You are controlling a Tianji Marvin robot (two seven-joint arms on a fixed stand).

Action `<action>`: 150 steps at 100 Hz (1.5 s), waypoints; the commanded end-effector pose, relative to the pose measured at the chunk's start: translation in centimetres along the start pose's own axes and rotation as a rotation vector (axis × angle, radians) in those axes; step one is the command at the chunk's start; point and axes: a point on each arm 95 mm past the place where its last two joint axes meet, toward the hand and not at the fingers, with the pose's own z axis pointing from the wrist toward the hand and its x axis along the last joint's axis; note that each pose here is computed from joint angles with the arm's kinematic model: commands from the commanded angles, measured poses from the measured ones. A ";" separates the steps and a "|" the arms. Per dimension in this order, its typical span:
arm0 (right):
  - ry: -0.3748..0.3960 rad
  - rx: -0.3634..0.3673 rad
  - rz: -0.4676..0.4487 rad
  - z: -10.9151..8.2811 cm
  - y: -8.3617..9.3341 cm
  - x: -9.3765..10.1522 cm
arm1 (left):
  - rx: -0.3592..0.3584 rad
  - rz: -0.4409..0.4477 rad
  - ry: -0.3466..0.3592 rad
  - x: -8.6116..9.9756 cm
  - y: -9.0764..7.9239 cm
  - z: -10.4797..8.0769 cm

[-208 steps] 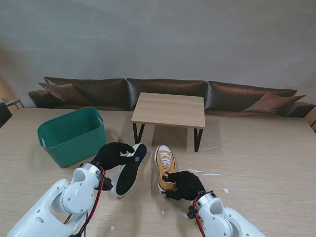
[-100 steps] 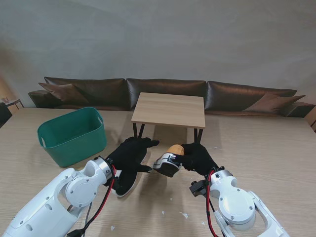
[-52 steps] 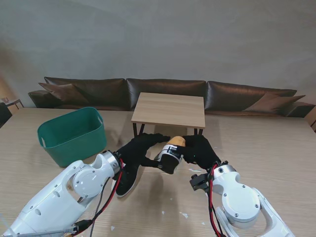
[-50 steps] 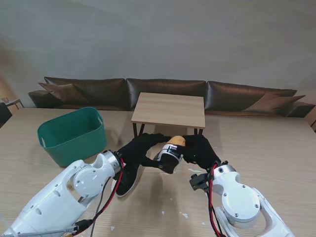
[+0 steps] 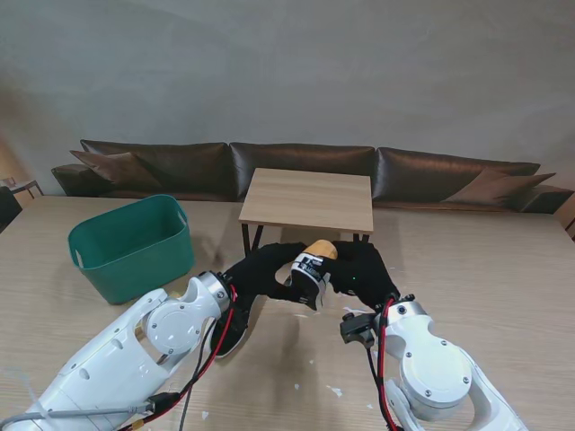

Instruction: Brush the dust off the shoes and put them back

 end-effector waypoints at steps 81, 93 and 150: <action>-0.012 0.154 0.132 -0.5 -1.2 -0.2 | 0.039 -0.032 0.079 2.5 -0.2 0.0; -0.010 0.170 0.137 -0.3 -1.4 -0.3 | 0.029 -0.094 0.084 2.6 0.1 0.2; -0.027 0.101 0.211 0.8 -2.1 -1.3 | 0.085 -0.328 0.098 2.3 1.3 2.8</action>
